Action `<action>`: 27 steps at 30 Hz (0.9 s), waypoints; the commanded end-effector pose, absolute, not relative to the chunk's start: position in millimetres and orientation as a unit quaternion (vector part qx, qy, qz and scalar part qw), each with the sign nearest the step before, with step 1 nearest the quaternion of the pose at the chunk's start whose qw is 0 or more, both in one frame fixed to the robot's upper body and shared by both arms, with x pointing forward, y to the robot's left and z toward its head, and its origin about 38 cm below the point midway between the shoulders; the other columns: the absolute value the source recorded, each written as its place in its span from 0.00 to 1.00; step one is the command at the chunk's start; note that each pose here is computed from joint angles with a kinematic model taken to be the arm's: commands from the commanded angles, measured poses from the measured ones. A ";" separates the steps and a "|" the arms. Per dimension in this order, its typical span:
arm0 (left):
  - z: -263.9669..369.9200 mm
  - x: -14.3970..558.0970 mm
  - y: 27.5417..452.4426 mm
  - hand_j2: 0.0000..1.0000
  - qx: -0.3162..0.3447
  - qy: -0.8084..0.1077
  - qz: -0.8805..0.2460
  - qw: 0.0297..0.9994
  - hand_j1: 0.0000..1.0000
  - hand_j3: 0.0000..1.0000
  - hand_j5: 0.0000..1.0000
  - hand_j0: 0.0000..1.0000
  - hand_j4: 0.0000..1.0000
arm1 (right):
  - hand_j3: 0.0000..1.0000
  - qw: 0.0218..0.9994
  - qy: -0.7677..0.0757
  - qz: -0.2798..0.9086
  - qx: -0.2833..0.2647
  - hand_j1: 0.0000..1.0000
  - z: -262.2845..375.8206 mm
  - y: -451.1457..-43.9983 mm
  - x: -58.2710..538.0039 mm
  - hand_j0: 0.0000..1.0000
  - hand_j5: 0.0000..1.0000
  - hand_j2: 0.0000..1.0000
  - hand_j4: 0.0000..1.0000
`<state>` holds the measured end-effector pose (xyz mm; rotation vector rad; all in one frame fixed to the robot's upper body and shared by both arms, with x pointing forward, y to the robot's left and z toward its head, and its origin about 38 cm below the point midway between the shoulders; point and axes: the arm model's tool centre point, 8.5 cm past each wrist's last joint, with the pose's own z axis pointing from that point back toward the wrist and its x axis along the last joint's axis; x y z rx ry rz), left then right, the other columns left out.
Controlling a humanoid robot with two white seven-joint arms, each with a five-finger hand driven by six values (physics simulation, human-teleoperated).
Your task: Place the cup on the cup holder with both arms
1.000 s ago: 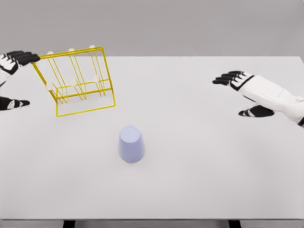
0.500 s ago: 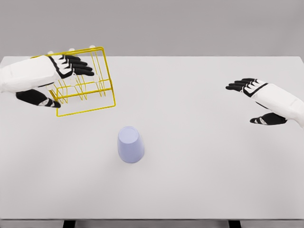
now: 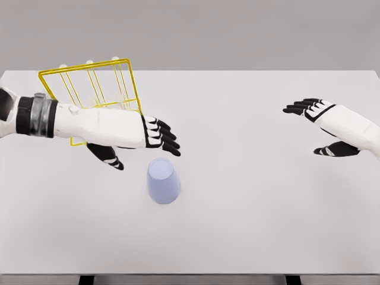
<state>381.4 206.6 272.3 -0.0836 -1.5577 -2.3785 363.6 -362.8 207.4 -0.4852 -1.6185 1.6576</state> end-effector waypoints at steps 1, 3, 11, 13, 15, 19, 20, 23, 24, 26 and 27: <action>254.6 377.8 198.4 1.00 -0.033 -0.519 -0.843 0.136 1.00 1.00 1.00 1.00 1.00 | 1.00 0.377 -0.633 0.649 -0.191 1.00 210.2 -364.5 363.7 1.00 1.00 1.00 1.00; 252.5 378.3 194.0 1.00 -0.028 -0.514 -0.848 0.126 1.00 1.00 1.00 1.00 1.00 | 1.00 0.377 -0.632 0.649 -0.191 1.00 210.1 -364.6 363.8 1.00 1.00 1.00 1.00; 248.3 378.2 173.7 1.00 -0.026 -0.508 -0.856 0.095 1.00 1.00 1.00 1.00 1.00 | 1.00 0.361 -0.637 0.654 -0.190 1.00 215.1 -354.8 358.4 1.00 1.00 1.00 1.00; 245.2 379.2 172.9 1.00 -0.019 -0.501 -0.860 0.090 1.00 1.00 1.00 1.00 1.00 | 1.00 0.358 -0.638 0.654 -0.190 1.00 216.3 -353.2 357.5 1.00 1.00 1.00 1.00; 242.2 379.5 168.8 1.00 -0.015 -0.497 -0.864 0.082 1.00 1.00 1.00 1.00 1.00 | 1.00 0.361 -0.635 0.656 -0.189 1.00 213.9 -354.8 356.3 1.00 1.00 1.00 1.00; 236.1 379.7 167.4 1.00 -0.002 -0.481 -0.874 0.069 1.00 1.00 1.00 1.00 1.00 | 1.00 0.361 -0.634 0.657 -0.190 1.00 213.8 -354.9 355.9 1.00 1.00 1.00 1.00; 232.8 380.9 168.7 1.00 0.002 -0.476 -0.877 0.069 1.00 1.00 1.00 1.00 1.00 | 1.00 0.361 -0.634 0.657 -0.190 1.00 214.1 -355.3 355.9 1.00 1.00 1.00 1.00; 222.9 385.6 159.9 1.00 -0.005 -0.472 -0.879 0.071 1.00 1.00 1.00 1.00 1.00 | 1.00 0.362 -0.633 0.657 -0.192 1.00 214.6 -356.6 356.0 1.00 1.00 1.00 1.00; 220.3 384.6 157.6 1.00 -0.009 -0.472 -0.879 0.070 1.00 1.00 1.00 1.00 1.00 | 1.00 0.362 -0.633 0.657 -0.192 1.00 214.6 -356.6 356.0 1.00 1.00 1.00 1.00; 216.2 382.6 156.2 1.00 -0.015 -0.468 -0.881 0.069 1.00 1.00 1.00 1.00 1.00 | 1.00 0.362 -0.632 0.658 -0.193 1.00 214.9 -357.2 356.4 1.00 1.00 1.00 1.00; 215.7 382.8 156.4 1.00 -0.015 -0.468 -0.881 0.070 1.00 1.00 1.00 1.00 1.00 | 1.00 0.363 -0.630 0.659 -0.195 1.00 215.3 -359.9 356.3 1.00 1.00 1.00 1.00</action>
